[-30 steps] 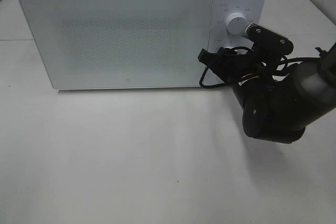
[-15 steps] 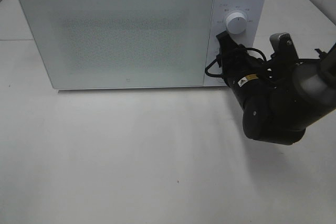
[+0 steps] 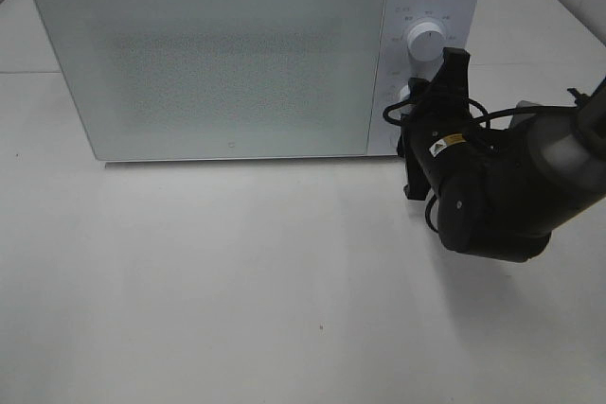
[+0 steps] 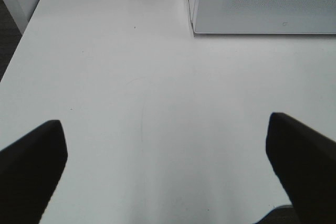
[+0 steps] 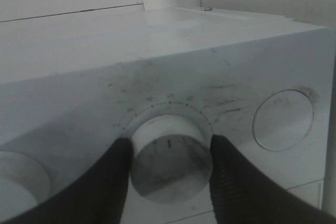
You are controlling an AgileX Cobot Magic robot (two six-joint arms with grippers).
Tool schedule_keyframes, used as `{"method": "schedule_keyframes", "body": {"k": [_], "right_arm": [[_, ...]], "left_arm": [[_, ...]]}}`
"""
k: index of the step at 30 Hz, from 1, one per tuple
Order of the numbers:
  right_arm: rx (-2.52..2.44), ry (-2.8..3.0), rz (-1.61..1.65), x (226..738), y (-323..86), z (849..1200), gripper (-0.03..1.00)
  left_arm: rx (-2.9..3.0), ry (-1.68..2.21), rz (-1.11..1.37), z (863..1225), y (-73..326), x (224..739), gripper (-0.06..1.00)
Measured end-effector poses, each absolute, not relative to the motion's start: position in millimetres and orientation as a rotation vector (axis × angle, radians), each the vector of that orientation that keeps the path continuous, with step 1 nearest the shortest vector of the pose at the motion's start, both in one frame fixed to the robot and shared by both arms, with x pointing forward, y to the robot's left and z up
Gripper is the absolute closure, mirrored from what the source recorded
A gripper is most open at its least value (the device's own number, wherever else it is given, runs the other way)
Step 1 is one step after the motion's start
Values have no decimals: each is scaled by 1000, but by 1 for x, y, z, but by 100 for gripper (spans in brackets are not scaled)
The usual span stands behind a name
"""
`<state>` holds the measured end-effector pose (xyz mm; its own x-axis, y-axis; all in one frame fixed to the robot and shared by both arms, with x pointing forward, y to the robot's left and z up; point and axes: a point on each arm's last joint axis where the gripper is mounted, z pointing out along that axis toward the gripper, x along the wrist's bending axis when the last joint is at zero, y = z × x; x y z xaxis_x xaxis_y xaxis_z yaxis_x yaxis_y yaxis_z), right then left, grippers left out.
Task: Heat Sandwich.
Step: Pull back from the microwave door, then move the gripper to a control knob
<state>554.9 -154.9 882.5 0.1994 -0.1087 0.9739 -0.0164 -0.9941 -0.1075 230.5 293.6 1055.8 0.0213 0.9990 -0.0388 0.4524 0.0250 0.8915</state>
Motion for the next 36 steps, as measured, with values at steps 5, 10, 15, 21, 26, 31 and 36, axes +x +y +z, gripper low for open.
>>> {"method": "schedule_keyframes", "body": {"k": [5, 10, 15, 21, 26, 31, 36], "right_arm": [[-2369, 138, -1935, 555, -155, 883, 53], [-2368, 141, -1934, 555, -155, 883, 53], [-2367, 136, -1933, 555, -155, 882, 53], [-2366, 130, -1933, 555, -155, 882, 53], [-2366, 130, -1933, 555, -155, 882, 53], [-2366, 128, -1932, 555, -155, 882, 47], [-2381, 126, -1912, 554, -154, 881, 38]], "left_arm": [[1532, 1536, 902, 1056, 294, 230, -3], [1532, 1536, 902, 1056, 294, 230, -3], [1532, 1536, 902, 1056, 294, 230, -3], [1532, 1536, 902, 1056, 294, 230, -3], [1532, 1536, 902, 1056, 294, 230, -3], [1532, 1536, 902, 1056, 294, 230, -3], [1532, 1536, 902, 1056, 294, 230, -3]]}}
